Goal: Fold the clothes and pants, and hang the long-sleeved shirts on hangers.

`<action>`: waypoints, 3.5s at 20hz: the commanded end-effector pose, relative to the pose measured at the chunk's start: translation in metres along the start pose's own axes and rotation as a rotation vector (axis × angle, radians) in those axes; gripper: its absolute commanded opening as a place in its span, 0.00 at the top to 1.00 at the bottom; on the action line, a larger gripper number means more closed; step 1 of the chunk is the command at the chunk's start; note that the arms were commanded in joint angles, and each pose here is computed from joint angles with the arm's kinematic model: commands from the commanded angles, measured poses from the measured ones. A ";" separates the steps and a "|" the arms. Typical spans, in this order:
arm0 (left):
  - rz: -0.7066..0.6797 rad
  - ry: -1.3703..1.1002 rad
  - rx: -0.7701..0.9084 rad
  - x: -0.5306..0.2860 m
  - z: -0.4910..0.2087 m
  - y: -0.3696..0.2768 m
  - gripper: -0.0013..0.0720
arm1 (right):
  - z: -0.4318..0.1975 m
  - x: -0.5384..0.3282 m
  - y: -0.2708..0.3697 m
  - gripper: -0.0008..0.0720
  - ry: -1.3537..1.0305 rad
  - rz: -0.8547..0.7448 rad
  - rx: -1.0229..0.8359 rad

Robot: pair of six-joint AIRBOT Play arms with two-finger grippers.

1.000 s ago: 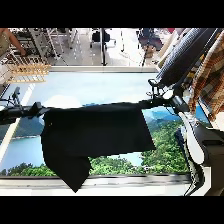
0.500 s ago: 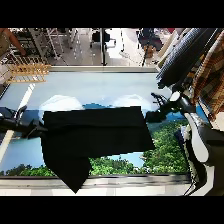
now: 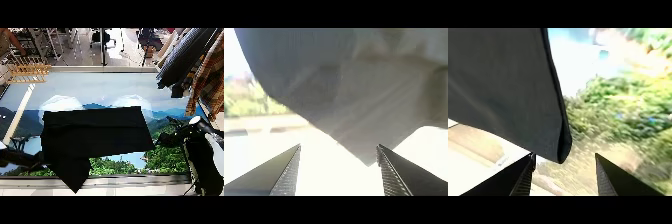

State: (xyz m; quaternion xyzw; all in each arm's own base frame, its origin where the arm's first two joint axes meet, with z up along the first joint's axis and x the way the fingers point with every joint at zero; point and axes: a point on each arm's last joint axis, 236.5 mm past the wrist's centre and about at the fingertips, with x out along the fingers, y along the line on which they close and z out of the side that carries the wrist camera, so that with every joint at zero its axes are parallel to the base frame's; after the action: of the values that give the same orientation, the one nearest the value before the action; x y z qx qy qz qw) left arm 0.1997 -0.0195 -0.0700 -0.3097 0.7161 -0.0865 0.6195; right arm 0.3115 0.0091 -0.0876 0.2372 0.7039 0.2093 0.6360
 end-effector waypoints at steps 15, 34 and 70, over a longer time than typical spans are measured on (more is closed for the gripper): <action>-0.070 -0.024 0.071 0.048 -0.006 -0.040 0.98 | -0.013 0.020 0.048 0.96 0.047 0.096 -0.101; -0.535 -0.641 -0.179 -0.062 0.267 -0.076 0.27 | 0.225 -0.016 0.087 0.19 -0.493 -0.156 -0.268; -0.356 -0.456 0.230 -0.081 0.167 -0.127 0.98 | 0.131 0.089 0.392 0.96 -0.581 -0.065 -0.542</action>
State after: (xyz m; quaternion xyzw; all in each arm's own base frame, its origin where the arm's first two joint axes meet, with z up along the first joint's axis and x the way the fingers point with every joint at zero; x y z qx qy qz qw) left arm 0.4181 -0.0581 0.0013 -0.3591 0.4886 -0.2011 0.7693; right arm 0.4722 0.2379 0.0689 0.0437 0.4935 0.2271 0.8385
